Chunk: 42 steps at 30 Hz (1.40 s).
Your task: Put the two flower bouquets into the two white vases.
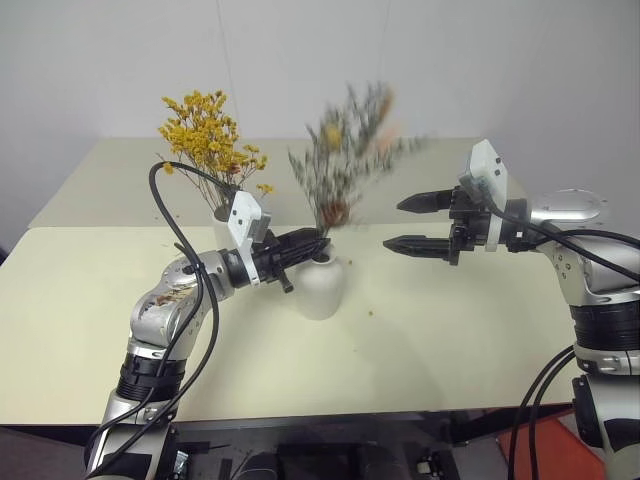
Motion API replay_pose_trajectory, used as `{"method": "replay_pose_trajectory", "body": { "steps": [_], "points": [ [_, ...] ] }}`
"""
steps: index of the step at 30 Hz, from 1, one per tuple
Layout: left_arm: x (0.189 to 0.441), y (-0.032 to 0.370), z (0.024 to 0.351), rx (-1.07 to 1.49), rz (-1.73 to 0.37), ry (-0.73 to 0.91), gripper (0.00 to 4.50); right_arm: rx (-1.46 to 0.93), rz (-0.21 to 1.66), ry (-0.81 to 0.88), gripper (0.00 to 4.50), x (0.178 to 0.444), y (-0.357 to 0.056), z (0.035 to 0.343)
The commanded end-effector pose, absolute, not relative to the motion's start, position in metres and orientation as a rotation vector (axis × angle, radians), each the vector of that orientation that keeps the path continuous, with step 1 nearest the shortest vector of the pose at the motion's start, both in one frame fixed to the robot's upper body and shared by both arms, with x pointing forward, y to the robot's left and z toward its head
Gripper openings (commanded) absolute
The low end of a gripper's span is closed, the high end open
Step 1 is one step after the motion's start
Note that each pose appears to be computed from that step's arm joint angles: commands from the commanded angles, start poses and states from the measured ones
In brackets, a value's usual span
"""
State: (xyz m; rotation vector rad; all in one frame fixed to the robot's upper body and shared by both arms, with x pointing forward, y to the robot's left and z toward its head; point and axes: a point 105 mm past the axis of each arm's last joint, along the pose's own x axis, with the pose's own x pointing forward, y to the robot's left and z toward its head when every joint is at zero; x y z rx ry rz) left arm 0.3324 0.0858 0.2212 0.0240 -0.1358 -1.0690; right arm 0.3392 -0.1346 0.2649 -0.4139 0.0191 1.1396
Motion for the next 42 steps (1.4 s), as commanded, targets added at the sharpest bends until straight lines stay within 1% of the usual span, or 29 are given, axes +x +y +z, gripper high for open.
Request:
{"method": "replay_pose_trajectory", "body": {
  "steps": [1,7,8,9,14,22,29,34,37,39,42],
  "points": [
    [0.327,0.086,0.234,0.037,-1.089,-0.181,2.27,-0.443,1.155,-0.050,4.50,0.334,-0.131,0.281],
    [0.321,0.106,0.237,0.030,-1.054,-0.162,4.15,-0.443,1.157,-0.049,4.50,0.333,-0.131,0.281],
    [0.319,0.112,0.236,0.034,-1.038,-0.153,4.41,-0.444,1.157,-0.048,4.50,0.333,-0.131,0.280],
    [0.316,0.116,0.236,0.040,-1.029,-0.143,4.49,-0.445,1.158,-0.046,4.50,0.333,-0.132,0.280],
    [0.297,0.144,0.237,0.070,-1.015,-0.102,4.49,-0.443,1.163,-0.040,4.50,0.332,-0.132,0.278],
    [0.264,0.186,0.252,0.173,-0.944,-0.147,4.49,-0.431,1.159,-0.019,4.50,0.329,-0.139,0.273],
    [0.254,0.213,0.250,0.213,-0.829,-0.160,4.49,-0.406,1.127,0.003,4.50,0.323,-0.152,0.268],
    [0.249,0.233,0.242,0.233,-0.745,-0.120,4.49,-0.375,1.111,0.019,4.50,0.307,-0.168,0.258],
    [0.244,0.241,0.236,0.231,-0.749,-0.058,4.49,-0.364,1.063,0.027,4.50,0.303,-0.179,0.254],
    [0.238,0.246,0.231,0.248,-0.769,-0.022,4.49,-0.413,1.018,0.048,4.50,0.303,-0.187,0.245],
    [0.236,0.254,0.231,0.262,-0.748,-0.011,4.49,-0.434,0.995,0.047,4.50,0.299,-0.193,0.241]
  ]
}}
